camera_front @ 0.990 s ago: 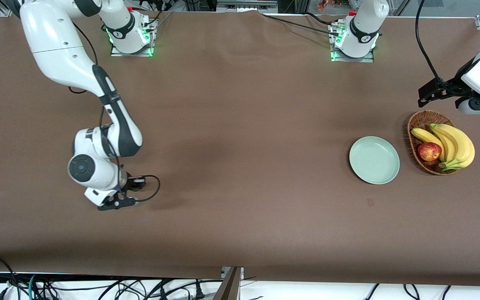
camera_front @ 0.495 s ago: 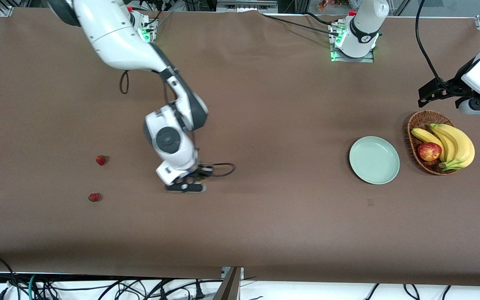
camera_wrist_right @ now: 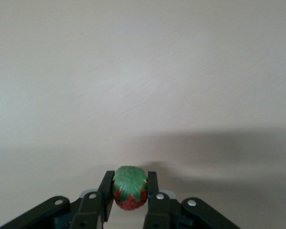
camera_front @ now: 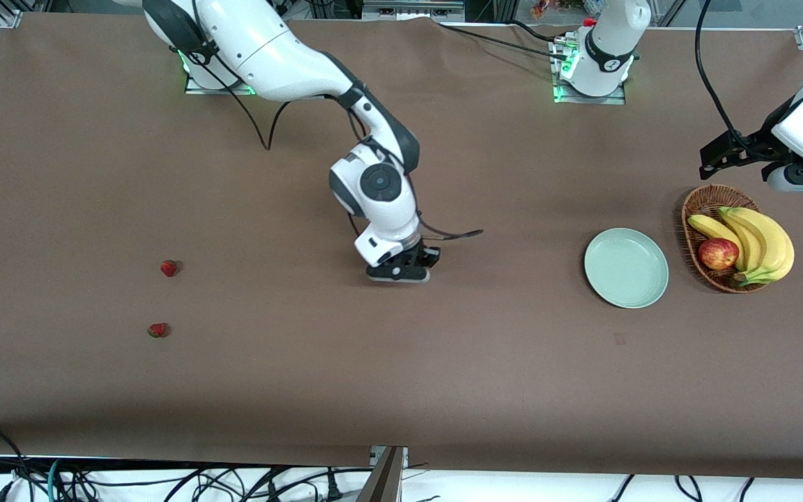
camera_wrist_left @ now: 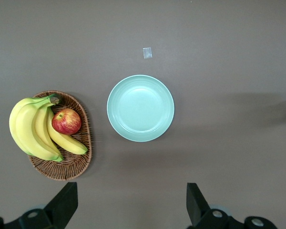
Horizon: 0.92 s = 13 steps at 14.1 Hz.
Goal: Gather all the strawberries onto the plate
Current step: 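Carry the strawberry toward the plate and release it mid-table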
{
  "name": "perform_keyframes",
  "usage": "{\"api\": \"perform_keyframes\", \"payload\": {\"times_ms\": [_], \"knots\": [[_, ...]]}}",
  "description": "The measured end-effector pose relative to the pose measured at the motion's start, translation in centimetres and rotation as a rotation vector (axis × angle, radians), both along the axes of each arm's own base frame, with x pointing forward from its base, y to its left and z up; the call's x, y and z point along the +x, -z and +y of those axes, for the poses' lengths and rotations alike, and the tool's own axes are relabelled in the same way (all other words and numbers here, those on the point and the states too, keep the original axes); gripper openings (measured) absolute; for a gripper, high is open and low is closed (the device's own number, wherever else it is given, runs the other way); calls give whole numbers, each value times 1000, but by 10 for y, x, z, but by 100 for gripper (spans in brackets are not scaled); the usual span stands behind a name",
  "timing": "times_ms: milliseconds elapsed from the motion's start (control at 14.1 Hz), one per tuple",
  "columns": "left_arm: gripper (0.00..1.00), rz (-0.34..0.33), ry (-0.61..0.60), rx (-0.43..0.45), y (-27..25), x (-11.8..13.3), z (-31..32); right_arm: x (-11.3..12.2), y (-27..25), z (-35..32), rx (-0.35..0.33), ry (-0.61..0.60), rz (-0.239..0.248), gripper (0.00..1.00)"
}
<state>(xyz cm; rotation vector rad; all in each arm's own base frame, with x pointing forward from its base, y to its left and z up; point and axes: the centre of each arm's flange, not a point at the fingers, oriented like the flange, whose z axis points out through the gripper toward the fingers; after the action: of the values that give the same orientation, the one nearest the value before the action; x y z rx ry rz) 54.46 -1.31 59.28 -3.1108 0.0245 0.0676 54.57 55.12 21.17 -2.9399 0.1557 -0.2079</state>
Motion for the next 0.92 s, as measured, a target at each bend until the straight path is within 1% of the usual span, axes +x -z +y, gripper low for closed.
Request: {"api": "perform_keyframes", "payload": {"times_ms": [141,283,424,636,707,778,848,919], "knots": [[100,0,0,0,0,0,0,-27,2,30,30,6,-7,31],[100,0,0,0,0,0,0,-47,9,51,60,13,-16,31],[100,0,0,0,0,0,0,-54,16,61,80,10,-27,31],[100,0,0,0,0,0,0,-55,21,63,94,8,-37,31],[100,0,0,0,0,0,0,-56,21,64,94,6,-37,37],[100,0,0,0,0,0,0,-58,21,66,95,3,-37,46],[100,0,0,0,0,0,0,-58,19,66,92,3,-37,57],[100,0,0,0,0,0,0,-54,17,63,73,5,-30,67]]}}
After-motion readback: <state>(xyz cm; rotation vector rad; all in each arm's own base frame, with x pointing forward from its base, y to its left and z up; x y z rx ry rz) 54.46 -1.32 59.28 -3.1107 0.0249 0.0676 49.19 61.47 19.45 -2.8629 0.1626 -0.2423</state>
